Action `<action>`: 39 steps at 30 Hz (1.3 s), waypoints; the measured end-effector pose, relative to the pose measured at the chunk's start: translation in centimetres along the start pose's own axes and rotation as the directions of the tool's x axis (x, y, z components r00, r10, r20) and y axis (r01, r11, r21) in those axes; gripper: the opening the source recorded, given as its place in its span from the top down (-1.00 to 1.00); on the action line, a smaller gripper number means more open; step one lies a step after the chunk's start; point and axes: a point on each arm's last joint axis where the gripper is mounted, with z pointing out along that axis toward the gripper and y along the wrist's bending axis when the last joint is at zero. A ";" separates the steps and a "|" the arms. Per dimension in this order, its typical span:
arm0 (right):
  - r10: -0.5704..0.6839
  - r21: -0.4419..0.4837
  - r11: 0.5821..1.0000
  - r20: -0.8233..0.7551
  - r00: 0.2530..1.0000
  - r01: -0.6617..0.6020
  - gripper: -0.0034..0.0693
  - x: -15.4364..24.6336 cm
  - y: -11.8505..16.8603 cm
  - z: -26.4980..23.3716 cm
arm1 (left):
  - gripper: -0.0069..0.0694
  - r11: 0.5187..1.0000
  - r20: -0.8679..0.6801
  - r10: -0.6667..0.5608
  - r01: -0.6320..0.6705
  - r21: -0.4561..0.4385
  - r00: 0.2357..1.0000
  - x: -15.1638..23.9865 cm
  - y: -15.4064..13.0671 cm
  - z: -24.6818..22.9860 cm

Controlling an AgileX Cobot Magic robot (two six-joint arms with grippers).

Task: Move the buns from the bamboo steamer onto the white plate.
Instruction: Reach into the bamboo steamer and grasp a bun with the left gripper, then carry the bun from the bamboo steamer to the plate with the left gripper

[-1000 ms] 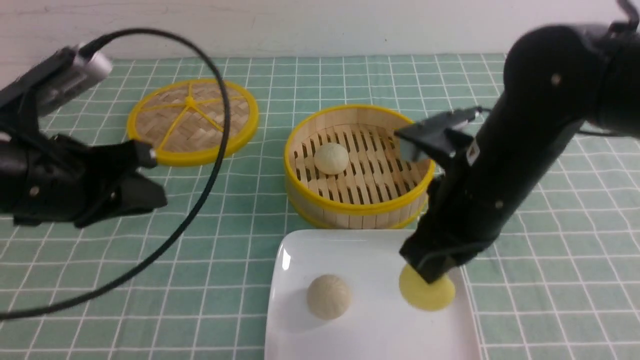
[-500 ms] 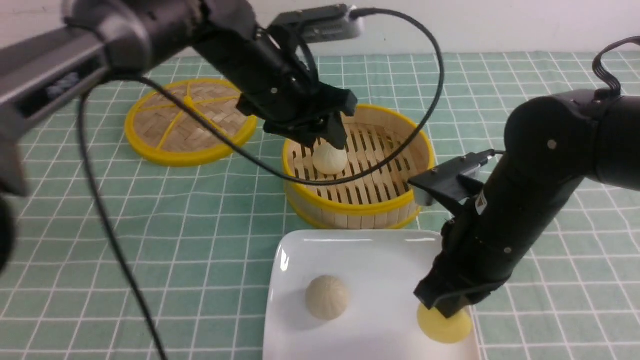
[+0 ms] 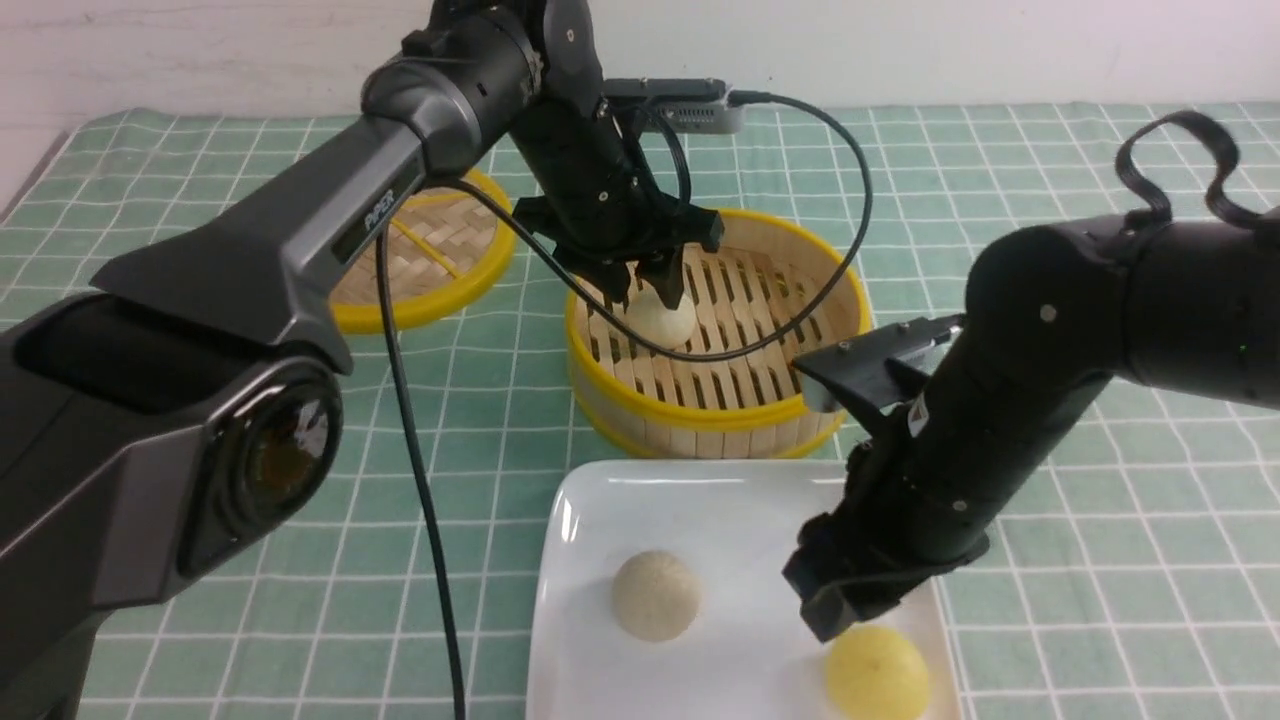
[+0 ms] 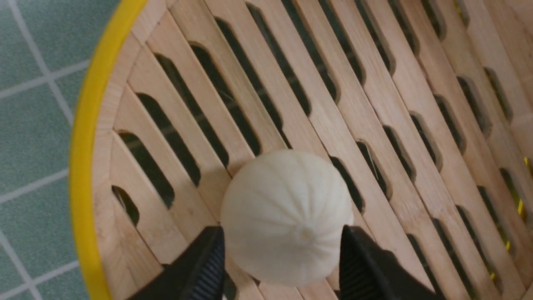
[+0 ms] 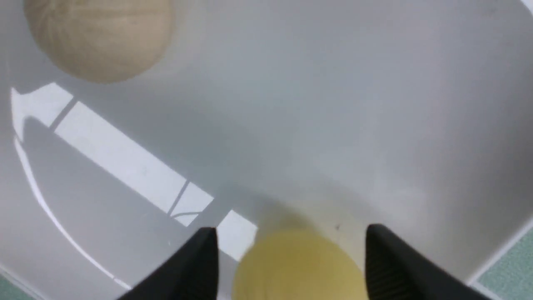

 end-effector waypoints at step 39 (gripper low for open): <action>-0.260 0.088 0.965 0.393 0.882 0.246 0.48 14.9 3.5 -22.1 | 0.74 0.952 0.004 0.244 -0.241 0.191 0.970 6.9 -10.4 -13.5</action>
